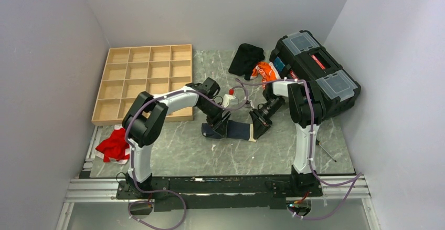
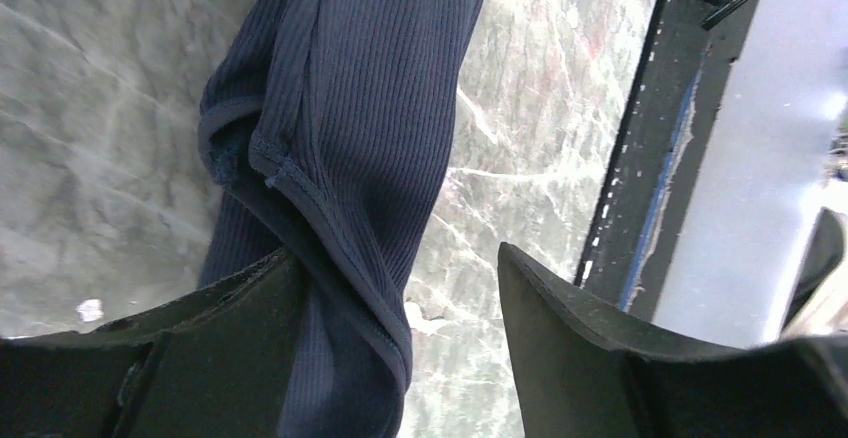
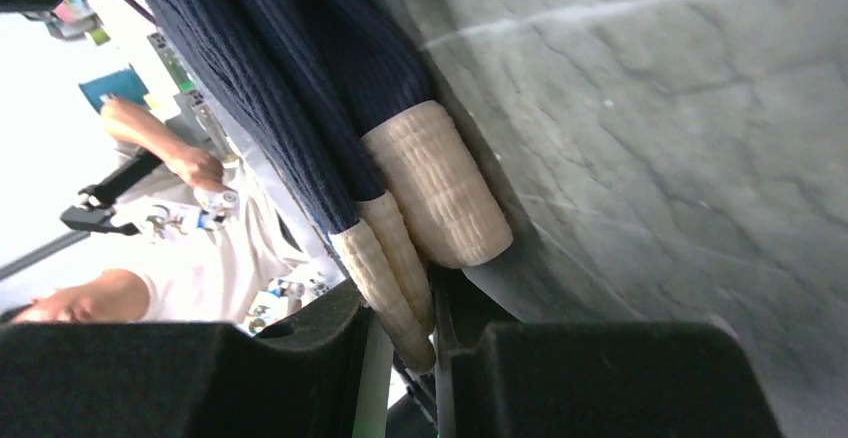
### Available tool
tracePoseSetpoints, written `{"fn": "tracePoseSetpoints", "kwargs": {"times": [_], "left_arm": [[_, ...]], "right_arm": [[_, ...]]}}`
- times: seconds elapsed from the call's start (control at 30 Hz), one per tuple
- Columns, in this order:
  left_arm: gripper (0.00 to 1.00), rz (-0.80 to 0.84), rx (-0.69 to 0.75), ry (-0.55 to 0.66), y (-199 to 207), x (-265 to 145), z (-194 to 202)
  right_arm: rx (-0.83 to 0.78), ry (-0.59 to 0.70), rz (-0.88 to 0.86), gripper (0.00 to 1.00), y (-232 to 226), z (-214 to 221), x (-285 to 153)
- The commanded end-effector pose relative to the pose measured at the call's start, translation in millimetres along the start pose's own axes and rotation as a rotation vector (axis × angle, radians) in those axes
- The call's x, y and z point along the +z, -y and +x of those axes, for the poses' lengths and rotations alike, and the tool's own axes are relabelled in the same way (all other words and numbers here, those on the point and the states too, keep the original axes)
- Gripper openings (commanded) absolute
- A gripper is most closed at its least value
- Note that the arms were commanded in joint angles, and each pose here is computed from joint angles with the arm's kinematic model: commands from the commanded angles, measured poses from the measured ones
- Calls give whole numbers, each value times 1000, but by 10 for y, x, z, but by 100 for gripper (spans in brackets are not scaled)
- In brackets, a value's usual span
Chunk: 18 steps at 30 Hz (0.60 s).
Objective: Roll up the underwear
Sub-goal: Fold the underwear at the center of the board.
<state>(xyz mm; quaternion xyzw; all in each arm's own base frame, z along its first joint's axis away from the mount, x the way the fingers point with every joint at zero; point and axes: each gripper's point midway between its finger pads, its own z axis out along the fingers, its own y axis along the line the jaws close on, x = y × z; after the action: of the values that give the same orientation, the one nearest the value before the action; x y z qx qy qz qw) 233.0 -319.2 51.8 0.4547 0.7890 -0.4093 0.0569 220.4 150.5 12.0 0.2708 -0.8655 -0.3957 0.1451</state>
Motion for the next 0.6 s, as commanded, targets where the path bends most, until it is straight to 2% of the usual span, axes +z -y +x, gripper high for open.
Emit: {"fn": "tracePoseSetpoints", "kwargs": {"times": [0.0,0.3,0.57], "left_arm": [[73,-78,130,30,-86,-70,-92],[73,-118,218,107,-14,-224,-199],[73,-258,304,261,7,-584,-424]], "right_arm": [[-27,-1,137,20,371,-57,5],[-31,3,129,20,363,-77,7],[-39,2,130,20,354,-102,-23]]}}
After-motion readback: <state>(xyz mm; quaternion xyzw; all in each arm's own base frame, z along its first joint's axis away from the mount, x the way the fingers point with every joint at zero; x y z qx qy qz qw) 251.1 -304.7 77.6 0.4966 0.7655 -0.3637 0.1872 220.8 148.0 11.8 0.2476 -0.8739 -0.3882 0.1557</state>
